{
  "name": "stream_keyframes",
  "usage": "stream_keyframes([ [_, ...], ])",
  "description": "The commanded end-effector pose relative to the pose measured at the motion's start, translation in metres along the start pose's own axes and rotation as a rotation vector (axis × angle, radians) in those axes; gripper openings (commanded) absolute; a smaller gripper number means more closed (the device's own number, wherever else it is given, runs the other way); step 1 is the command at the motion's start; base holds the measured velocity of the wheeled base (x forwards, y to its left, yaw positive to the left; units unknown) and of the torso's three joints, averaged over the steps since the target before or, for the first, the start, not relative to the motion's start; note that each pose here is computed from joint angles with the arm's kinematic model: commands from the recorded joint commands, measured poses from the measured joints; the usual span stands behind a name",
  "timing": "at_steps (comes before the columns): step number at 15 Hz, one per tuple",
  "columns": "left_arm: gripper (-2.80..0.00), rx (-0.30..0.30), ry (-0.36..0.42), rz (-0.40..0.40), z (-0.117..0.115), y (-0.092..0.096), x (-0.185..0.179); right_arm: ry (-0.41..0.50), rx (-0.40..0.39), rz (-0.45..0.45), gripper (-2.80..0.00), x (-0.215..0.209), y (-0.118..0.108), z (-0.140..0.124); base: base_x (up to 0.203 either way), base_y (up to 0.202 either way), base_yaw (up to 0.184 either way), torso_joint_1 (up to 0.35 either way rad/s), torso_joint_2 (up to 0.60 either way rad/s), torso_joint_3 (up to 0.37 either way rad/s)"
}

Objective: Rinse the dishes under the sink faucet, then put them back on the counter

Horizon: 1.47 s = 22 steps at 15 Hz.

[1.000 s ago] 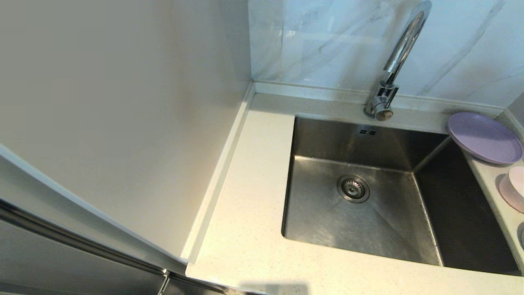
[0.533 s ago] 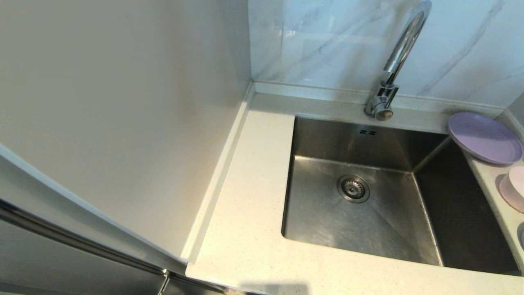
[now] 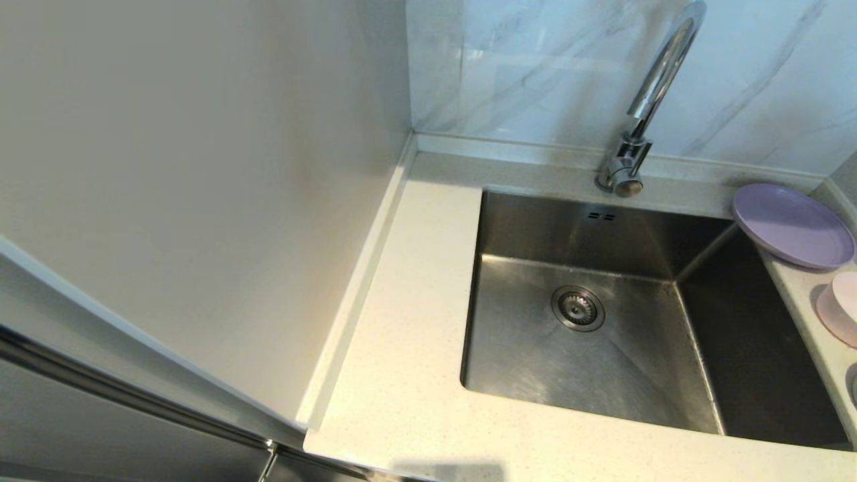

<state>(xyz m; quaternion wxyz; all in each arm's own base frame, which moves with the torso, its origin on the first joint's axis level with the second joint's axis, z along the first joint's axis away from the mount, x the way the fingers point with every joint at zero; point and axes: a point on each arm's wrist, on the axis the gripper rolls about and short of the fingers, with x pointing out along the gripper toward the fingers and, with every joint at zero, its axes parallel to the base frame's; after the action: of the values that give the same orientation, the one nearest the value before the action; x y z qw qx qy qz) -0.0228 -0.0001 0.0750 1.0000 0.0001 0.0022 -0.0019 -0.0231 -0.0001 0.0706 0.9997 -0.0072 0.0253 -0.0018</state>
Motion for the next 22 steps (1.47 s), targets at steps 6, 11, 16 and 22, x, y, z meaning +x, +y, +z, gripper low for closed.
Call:
stream_keyframes([
  [6, -2.8, 0.0, 0.0, 0.0, 0.0, 0.0, 0.0, 0.001, -0.003, 0.002, -2.8, 0.0001, 0.0, 0.0, 0.0, 0.0, 0.0, 0.0, 0.0, 0.0],
  [11, -2.8, 0.0, 0.0, 0.001, 0.0, 0.0, 0.0, 0.001, -0.004, 0.003, -2.8, 0.0001, 0.0, 0.0, 0.0, 0.0, 0.0, 0.0, 0.0, 0.0],
  [16, -2.8, 0.0, 0.0, 0.001, 0.0, 0.0, 0.0, 0.001, -0.003, 0.003, -2.8, 0.0001, 0.0, 0.0, 0.0, 0.0, 0.0, 0.0, 0.0, 0.0],
  [22, -2.8, 0.0, 0.0, 0.001, 0.0, 0.0, 0.0, 0.002, -0.003, -0.001, -2.8, 0.0001, 0.0, 0.0, 0.0, 0.0, 0.0, 0.0, 0.0, 0.0],
])
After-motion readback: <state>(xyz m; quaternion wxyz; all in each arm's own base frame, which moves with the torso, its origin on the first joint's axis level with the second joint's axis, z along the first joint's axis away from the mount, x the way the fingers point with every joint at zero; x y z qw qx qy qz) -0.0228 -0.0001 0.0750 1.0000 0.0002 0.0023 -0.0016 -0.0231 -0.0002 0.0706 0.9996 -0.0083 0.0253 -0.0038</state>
